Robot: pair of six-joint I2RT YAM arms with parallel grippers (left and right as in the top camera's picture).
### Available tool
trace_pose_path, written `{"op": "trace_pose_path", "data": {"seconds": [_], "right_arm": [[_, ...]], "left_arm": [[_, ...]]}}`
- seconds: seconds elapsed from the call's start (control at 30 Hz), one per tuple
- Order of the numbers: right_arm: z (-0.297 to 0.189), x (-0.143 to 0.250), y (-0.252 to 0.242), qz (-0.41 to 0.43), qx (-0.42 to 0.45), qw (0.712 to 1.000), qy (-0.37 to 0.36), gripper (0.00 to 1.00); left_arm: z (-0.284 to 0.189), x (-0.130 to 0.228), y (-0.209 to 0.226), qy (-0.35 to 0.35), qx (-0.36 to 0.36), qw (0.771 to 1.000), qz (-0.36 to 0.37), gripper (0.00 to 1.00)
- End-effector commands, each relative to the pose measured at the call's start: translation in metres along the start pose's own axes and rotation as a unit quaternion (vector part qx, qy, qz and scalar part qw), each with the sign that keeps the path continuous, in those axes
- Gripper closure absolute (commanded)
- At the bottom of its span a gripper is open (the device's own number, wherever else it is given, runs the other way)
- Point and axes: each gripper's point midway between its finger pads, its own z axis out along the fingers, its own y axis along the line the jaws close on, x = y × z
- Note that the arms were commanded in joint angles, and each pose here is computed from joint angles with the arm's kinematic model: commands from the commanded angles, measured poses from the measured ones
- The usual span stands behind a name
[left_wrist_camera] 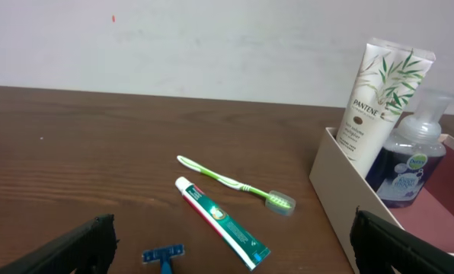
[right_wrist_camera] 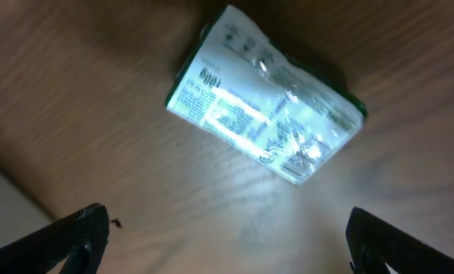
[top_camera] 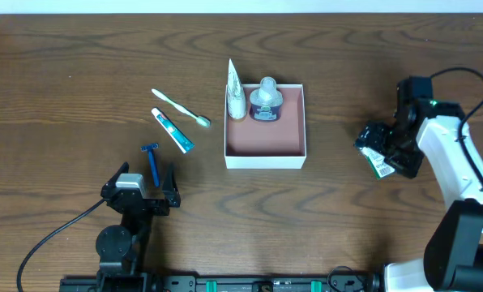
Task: Pack container
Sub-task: 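Move right gripper to the soap bar package and grasp it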
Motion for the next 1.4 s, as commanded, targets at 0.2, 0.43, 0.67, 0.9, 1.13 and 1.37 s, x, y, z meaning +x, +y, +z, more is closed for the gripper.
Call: {"op": "trace_pose_path", "data": {"seconds": [0.2,0.43,0.67,0.9,1.13,1.37], "right_arm": [[0.03,-0.013,-0.005,0.031,-0.01,0.998,-0.048,0.01],[0.032,-0.04,-0.006,0.063,-0.031,0.992,-0.1,0.01],[0.037,-0.049,-0.015,0.087,-0.019,0.987,-0.13,0.01],[0.046,-0.049,-0.017,0.088,-0.016,0.987,-0.131,0.01],[0.07,-0.039,-0.02,0.088,-0.004,0.992,-0.094,0.01],[0.083,-0.031,-0.021,0.094,0.0,0.993,-0.07,0.02]], "left_arm": [[0.001,0.016,-0.001,0.026,0.006,1.0,0.005,0.02],[0.001,0.016,-0.001,0.026,0.006,1.0,0.005,0.02],[0.001,0.016,-0.001,0.026,0.006,1.0,0.005,0.02],[0.001,0.016,-0.001,0.026,0.006,1.0,0.005,0.02],[0.001,0.016,-0.001,0.026,0.006,1.0,0.005,0.02],[0.001,0.016,-0.001,0.026,0.006,1.0,0.005,0.02]]}}
